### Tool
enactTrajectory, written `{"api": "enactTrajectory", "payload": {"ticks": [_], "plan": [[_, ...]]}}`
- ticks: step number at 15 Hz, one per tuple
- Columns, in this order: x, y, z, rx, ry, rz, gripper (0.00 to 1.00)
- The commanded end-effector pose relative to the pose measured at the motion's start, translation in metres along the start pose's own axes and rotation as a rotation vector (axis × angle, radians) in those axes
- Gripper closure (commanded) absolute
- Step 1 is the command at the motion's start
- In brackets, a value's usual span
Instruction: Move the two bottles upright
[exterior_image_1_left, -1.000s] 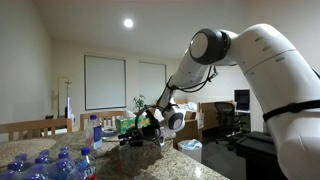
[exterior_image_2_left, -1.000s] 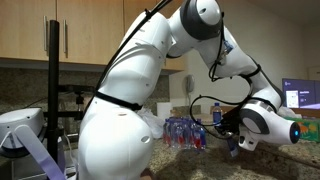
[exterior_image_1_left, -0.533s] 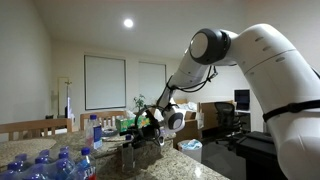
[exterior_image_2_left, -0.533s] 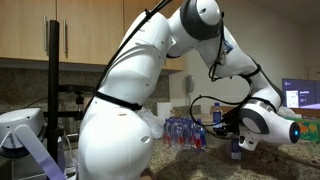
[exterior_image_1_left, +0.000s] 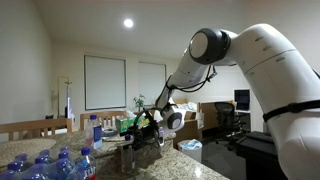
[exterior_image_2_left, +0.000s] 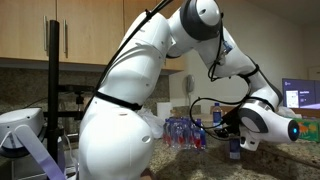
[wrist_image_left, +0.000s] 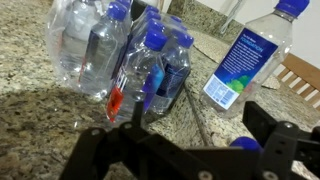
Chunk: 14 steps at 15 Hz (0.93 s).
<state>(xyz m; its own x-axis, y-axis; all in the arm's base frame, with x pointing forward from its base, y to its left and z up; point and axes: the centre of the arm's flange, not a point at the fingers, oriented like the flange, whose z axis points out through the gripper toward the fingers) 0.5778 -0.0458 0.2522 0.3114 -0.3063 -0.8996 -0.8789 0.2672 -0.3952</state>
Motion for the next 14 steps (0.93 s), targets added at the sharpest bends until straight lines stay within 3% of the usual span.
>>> {"api": "enactTrajectory", "payload": {"ticks": [1, 7, 8, 9, 13, 14], "plan": [[0.002, -0.001, 0.0, -0.03, 0.055, -0.124, 0.0], [0.007, -0.005, -0.002, -0.074, 0.1, -0.338, 0.0], [-0.067, -0.018, -0.03, -0.073, 0.096, -0.381, 0.0], [-0.071, -0.021, -0.032, -0.081, 0.094, -0.402, 0.0], [-0.136, -0.048, -0.06, -0.105, 0.108, -0.543, 0.0], [-0.164, -0.051, -0.042, -0.125, 0.108, -0.557, 0.0]]}}
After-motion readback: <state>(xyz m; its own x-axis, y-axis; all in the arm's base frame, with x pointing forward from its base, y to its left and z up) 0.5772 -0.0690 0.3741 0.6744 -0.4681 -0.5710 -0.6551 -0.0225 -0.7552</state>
